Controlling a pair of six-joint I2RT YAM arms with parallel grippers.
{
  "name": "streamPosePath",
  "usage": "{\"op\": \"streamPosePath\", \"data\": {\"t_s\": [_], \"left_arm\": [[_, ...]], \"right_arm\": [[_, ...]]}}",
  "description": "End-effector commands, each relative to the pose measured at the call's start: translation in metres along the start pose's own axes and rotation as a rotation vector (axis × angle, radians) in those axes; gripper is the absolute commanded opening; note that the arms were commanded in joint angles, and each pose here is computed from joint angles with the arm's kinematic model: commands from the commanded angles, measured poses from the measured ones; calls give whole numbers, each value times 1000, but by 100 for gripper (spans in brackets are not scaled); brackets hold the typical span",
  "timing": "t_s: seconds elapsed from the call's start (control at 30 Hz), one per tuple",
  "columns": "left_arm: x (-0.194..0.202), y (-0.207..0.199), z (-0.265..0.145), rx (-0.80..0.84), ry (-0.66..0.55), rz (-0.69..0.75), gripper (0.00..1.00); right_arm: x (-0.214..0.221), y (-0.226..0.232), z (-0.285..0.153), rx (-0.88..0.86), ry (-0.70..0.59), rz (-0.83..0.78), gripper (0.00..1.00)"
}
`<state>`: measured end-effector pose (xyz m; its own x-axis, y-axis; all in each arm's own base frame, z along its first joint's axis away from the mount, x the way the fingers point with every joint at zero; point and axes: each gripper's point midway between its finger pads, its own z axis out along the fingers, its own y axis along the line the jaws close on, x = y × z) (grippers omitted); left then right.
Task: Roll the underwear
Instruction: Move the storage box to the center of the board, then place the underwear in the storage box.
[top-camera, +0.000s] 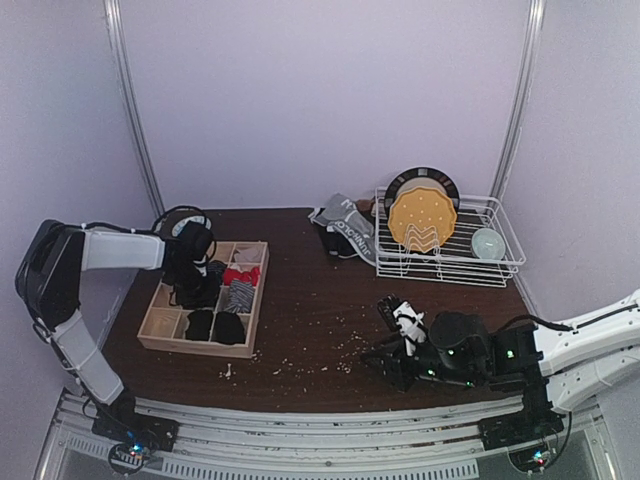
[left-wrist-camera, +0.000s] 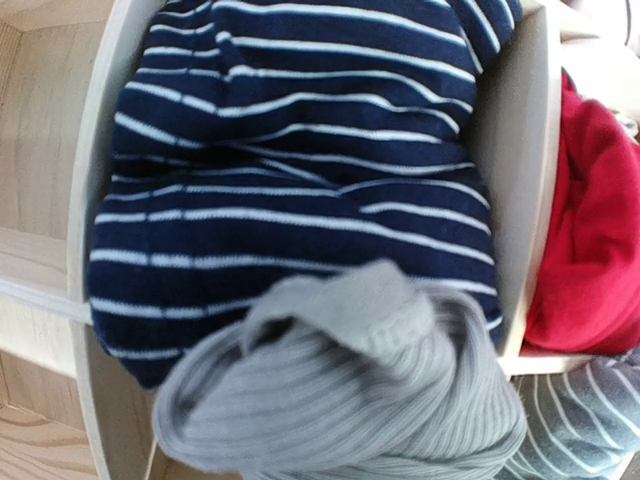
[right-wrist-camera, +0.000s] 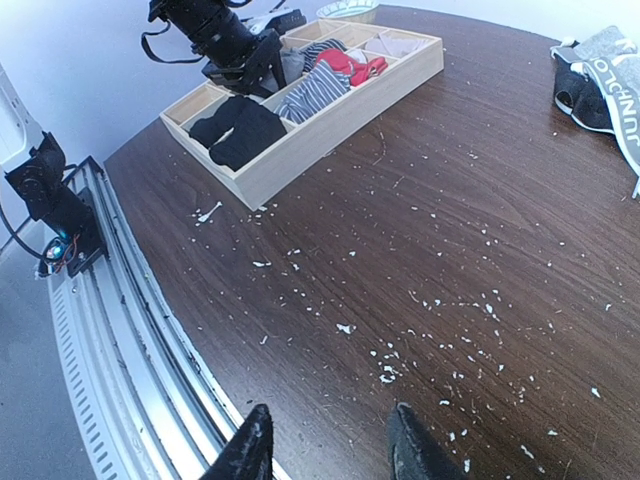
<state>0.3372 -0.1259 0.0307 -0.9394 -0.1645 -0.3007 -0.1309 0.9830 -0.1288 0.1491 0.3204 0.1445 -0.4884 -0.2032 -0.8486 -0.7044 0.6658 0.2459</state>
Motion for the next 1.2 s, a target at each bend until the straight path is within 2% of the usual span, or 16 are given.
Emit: {"op": "streamPosePath", "data": {"t_s": [0.0,0.1,0.23,0.43,0.57,1.17], "left_arm": [[45,4,43,3,177,16,0],[53,5,56,-1,204,0,0],[44,11,42,-27,142,-3,1],[17,13,5,-60,46,26,15],[5,14,-7,-64,25,34,23],[-14,15,-45,-73,-54,45,37]], "right_arm": [[-6,1,4,9,4,2,38],[-5,2,6,13,16,-3,38],[-6,2,6,21,20,-5,38],[-8,2,7,23,18,-4,38],[-8,3,8,18,17,2,38],[-5,2,10,23,26,6,38]]}}
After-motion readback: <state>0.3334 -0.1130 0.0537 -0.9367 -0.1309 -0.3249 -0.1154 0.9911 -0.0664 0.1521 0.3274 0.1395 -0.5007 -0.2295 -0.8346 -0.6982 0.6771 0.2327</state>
